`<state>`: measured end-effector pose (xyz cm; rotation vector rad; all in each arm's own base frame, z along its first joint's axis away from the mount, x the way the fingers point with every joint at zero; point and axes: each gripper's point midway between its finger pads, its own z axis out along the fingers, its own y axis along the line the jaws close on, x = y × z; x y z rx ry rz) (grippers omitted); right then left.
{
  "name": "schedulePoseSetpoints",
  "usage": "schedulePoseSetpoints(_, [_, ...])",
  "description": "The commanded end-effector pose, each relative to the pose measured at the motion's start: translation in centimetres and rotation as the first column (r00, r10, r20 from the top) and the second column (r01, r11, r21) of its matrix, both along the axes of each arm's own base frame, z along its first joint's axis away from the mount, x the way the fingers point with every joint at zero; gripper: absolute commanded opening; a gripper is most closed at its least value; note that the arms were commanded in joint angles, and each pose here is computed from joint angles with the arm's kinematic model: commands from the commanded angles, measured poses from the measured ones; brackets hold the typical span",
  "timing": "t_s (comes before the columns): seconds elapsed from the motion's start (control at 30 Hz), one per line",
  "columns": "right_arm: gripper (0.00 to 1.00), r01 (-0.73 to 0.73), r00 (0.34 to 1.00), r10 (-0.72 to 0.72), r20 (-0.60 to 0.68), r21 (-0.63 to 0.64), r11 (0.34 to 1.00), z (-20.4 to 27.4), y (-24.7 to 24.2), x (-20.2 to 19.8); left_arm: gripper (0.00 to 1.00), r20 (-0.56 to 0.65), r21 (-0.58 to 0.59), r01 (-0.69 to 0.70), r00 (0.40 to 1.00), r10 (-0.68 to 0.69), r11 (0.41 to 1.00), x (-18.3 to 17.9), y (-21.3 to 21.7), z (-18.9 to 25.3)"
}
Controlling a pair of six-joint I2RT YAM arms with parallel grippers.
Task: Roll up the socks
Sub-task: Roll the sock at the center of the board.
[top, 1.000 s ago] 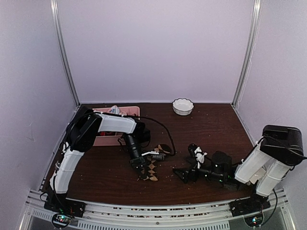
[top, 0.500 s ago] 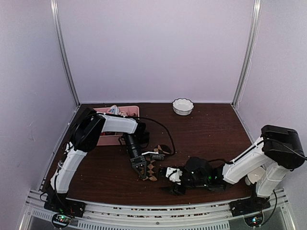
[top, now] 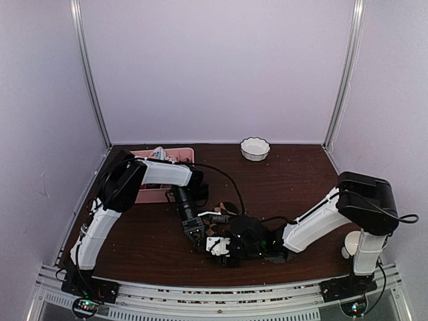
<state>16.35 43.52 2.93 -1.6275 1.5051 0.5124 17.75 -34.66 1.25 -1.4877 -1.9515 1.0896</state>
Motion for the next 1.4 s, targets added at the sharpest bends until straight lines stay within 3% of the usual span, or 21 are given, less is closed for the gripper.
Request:
schedulePoseSetpoints(0.0, [0.28, -0.007, 1.0, 0.007, -0.003, -0.093, 0.996, -2.2, -0.8, 0.4, 0.02, 0.167, 0.106, 0.087, 0.981, -0.104, 0.991, 2.1, 2.3, -5.2])
schedulePoseSetpoints(0.13, [0.12, 0.005, 0.997, -0.015, -0.076, -0.128, 0.992, -3.6, -1.9, 0.5, 0.17, 0.228, 0.063, 0.098, 0.967, -0.11, 0.993, 2.7, 1.9, -4.1])
schedulePoseSetpoints(0.27, [0.08, 0.003, 0.976, -0.038, -0.212, -0.163, 0.987, -5.3, -2.9, 0.2, 0.34, 0.349, -0.068, 0.111, 0.934, -0.081, 0.991, 3.4, 1.0, -0.6])
schedulePoseSetpoints(0.37, [0.06, -0.006, 0.955, -0.05, -0.293, -0.188, 0.982, -6.3, -3.5, -0.5, 0.59, 0.479, -0.195, 0.136, 0.877, -0.027, 0.971, 3.8, 0.3, 2.3])
schedulePoseSetpoints(0.4, [0.06, -0.006, 0.947, -0.057, -0.317, -0.193, 0.981, -6.5, -3.7, -0.7, 0.61, 0.521, -0.225, 0.144, 0.854, -0.006, 0.964, 4.0, 0.2, 3.1])
schedulePoseSetpoints(0.57, [0.02, 0.028, 0.86, -0.142, -0.491, -0.232, 0.972, -7.4, -4.4, -1.6, 0.63, 0.667, -0.267, 0.174, 0.743, 0.051, 0.948, 5.2, 0.5, 5.3])
schedulePoseSetpoints(0.67, [0.01, 0.089, 0.78, -0.22, -0.585, -0.244, 0.966, -7.7, -4.9, -2.0, 0.63, 0.706, -0.267, 0.194, 0.706, 0.055, 0.944, 5.1, 1.1, 5.5])
schedulePoseSetpoints(0.9, [0.0, 0.18, 0.539, -0.37, -0.757, -0.326, 0.928, -9.4, -5.2, -2.2, 0.58, 0.707, -0.275, 0.188, 0.704, 0.066, 0.943, 3.9, 2.2, 5.3])
schedulePoseSetpoints(1.03, [0.0, 0.186, 0.474, -0.422, -0.773, -0.38, 0.906, -10.3, -5.2, -1.9, 0.56, 0.701, -0.298, 0.194, 0.709, 0.077, 0.935, 2.9, 2.4, 5.5])
schedulePoseSetpoints(1.23, [0.0, 0.234, 0.339, -0.472, -0.814, -0.413, 0.88, -11.4, -6.1, -0.4, 0.55, 0.723, -0.248, 0.248, 0.691, 0.009, 0.936, 1.9, 2.4, 4.1])
schedulePoseSetpoints(1.37, [0.0, 0.242, 0.288, -0.51, -0.811, -0.454, 0.858, -12.1, -6.6, 0.1, 0.55, 0.739, -0.216, 0.284, 0.672, -0.033, 0.934, 1.3, 2.1, 3.2])
